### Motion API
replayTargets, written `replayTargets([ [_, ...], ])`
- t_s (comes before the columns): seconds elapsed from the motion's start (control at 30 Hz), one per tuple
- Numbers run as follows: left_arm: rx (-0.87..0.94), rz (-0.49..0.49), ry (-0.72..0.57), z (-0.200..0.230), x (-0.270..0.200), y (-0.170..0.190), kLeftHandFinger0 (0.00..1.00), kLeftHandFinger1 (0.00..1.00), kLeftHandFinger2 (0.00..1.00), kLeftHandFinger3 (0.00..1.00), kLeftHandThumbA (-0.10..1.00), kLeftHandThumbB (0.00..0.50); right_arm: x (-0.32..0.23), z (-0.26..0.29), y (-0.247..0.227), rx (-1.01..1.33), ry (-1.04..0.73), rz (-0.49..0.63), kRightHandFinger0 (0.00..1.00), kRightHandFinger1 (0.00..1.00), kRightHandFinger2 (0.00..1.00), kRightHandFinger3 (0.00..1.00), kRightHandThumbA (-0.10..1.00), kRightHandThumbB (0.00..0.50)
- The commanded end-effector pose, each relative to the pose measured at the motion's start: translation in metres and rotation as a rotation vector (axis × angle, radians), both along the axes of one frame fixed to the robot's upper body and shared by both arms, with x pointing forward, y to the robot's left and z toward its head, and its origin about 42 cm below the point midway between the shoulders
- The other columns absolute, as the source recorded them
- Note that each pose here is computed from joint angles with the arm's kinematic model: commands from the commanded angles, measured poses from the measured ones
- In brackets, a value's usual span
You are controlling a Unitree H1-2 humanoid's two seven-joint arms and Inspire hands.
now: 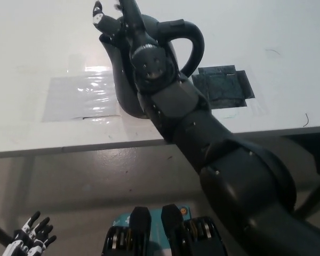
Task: The robot uses its right hand to push down on the lid of a kettle kept in the middle of the desk to close it
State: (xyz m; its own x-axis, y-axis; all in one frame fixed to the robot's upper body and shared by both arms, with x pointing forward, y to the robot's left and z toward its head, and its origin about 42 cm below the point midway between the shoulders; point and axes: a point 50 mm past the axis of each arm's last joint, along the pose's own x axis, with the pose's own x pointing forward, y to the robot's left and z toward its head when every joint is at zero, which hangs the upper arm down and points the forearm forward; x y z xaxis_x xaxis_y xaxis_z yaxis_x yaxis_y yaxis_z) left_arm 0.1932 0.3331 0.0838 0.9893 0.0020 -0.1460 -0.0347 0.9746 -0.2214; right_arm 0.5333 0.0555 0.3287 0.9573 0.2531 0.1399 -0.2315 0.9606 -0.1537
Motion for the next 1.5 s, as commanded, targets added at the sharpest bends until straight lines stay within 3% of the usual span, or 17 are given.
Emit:
replayTargets([
  [0.0,-0.011,-0.005,-0.043,0.008,0.0,0.004,1.0,1.0,1.0,1.0,0.24,0.276,-0.016,-0.071,-0.006,0.063,0.178,-0.008,0.99,1.0,1.0,1.0,0.21,0.138],
  [0.17,-0.011,0.0,-0.043,0.008,0.001,0.004,1.0,1.0,1.0,1.0,0.23,0.26,-0.018,-0.083,-0.011,0.04,0.177,-0.006,1.0,1.0,1.0,1.0,0.22,0.158],
  [0.2,-0.009,0.0,-0.042,0.008,0.001,0.004,1.0,1.0,1.0,1.0,0.25,0.283,-0.017,-0.084,-0.013,0.032,0.174,-0.006,1.0,1.0,1.0,1.0,0.24,0.156],
  [0.37,-0.006,0.009,-0.025,0.004,-0.005,0.004,1.0,1.0,1.0,1.0,0.26,0.276,-0.017,-0.086,-0.015,0.036,0.175,-0.001,1.0,1.0,1.0,1.0,0.27,0.152],
  [0.5,-0.006,0.009,-0.028,0.003,-0.005,0.005,1.0,1.0,1.0,1.0,0.25,0.278,-0.012,-0.059,-0.01,0.042,0.09,0.004,1.0,1.0,1.0,1.0,0.32,0.164],
  [0.57,-0.005,0.01,-0.028,0.004,-0.005,0.005,1.0,1.0,1.0,1.0,0.26,0.288,-0.007,-0.03,-0.007,0.073,-0.005,0.032,1.0,1.0,1.0,1.0,0.36,0.148],
  [0.63,-0.008,0.009,-0.028,0.004,-0.005,0.005,1.0,1.0,1.0,1.0,0.25,0.297,-0.005,0.008,-0.004,0.109,-0.149,0.062,1.0,1.0,1.0,1.0,0.38,0.177],
  [0.73,0.002,0.016,-0.033,0.007,-0.005,0.011,1.0,1.0,1.0,1.0,0.25,0.296,-0.01,0.04,0.002,0.144,-0.266,0.099,1.0,1.0,1.0,1.0,0.44,0.164],
  [0.9,-0.004,0.025,-0.033,0.007,-0.003,0.014,1.0,1.0,1.0,1.0,0.24,0.299,-0.073,0.158,-0.014,0.224,-0.663,0.218,1.0,1.0,1.0,1.0,0.51,0.169],
  [1.03,0.0,0.034,-0.027,0.007,-0.008,0.018,1.0,1.0,1.0,1.0,0.25,0.299,-0.107,0.185,-0.029,0.278,-0.742,0.271,1.0,1.0,1.0,1.0,0.5,0.184],
  [1.13,0.006,0.045,-0.022,0.006,-0.011,0.021,1.0,1.0,1.0,1.0,0.22,0.262,-0.124,0.189,-0.044,0.272,-0.774,0.268,1.0,1.0,1.0,1.0,0.5,0.168],
  [1.27,-0.004,0.053,-0.018,0.007,-0.014,0.023,1.0,1.0,1.0,1.0,0.22,0.296,-0.152,0.18,-0.081,0.271,-0.803,0.258,1.0,1.0,1.0,1.0,0.5,0.118],
  [1.47,-0.017,0.072,-0.026,0.008,-0.015,0.025,1.0,1.0,1.0,1.0,0.18,0.279,-0.182,0.129,-0.125,0.263,-0.758,0.221,1.0,1.0,1.0,1.0,0.52,0.069],
])
